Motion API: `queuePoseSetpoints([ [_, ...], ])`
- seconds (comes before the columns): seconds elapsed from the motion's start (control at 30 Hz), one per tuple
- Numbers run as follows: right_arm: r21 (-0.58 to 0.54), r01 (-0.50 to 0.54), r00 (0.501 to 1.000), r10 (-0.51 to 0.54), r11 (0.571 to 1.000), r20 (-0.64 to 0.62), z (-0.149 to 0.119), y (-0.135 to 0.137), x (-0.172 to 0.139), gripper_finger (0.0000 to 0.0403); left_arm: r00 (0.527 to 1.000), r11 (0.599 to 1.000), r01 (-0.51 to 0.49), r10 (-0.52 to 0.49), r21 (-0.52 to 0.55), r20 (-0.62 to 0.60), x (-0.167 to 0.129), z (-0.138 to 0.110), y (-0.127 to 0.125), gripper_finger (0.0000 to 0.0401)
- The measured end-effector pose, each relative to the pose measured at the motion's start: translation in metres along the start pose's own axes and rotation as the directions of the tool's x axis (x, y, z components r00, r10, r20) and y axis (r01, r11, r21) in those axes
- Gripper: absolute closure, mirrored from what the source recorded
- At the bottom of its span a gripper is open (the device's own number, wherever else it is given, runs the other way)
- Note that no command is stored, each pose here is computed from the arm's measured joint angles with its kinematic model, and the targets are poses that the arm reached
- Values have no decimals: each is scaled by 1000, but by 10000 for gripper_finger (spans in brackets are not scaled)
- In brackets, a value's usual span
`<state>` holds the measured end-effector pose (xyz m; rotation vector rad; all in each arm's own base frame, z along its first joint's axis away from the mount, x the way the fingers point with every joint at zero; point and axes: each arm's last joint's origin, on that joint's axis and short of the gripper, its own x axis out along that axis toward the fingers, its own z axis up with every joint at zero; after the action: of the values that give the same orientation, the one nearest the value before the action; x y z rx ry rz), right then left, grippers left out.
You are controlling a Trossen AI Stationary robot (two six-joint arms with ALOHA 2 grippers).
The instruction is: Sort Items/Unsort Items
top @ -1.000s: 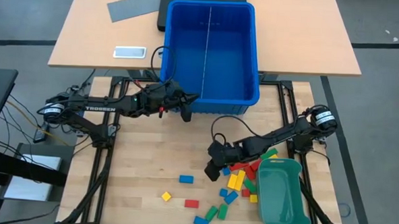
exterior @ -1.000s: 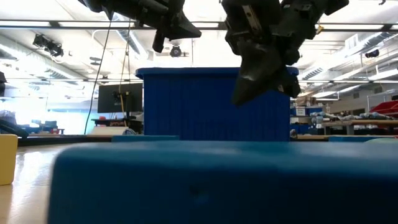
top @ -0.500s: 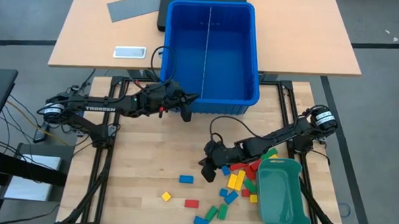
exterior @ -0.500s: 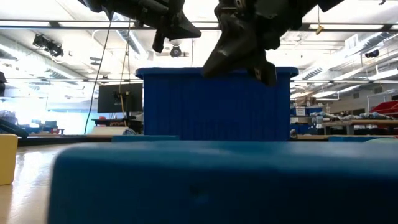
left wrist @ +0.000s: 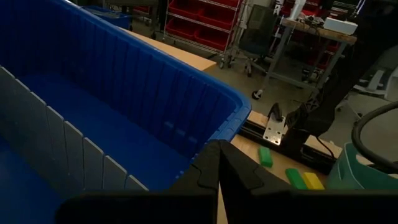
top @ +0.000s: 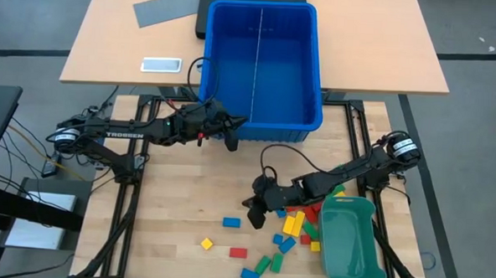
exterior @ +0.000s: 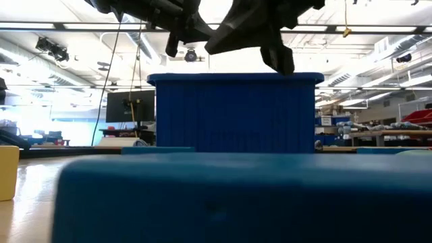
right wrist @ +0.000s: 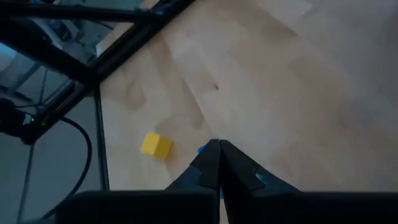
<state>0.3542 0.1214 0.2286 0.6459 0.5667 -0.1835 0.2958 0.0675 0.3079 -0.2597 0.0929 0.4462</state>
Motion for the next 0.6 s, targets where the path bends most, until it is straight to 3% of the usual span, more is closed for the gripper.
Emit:
queuePoseSetpoints([
  [0.3,-22,14,999,-13,1000,30,20,-5,2,399,1000,1000,0,0,0,0,0,0,0,389],
  [0.6,-1,4,1000,-4,1000,23,18,-3,1,399,1000,1000,0,0,0,0,0,0,0,389],
])
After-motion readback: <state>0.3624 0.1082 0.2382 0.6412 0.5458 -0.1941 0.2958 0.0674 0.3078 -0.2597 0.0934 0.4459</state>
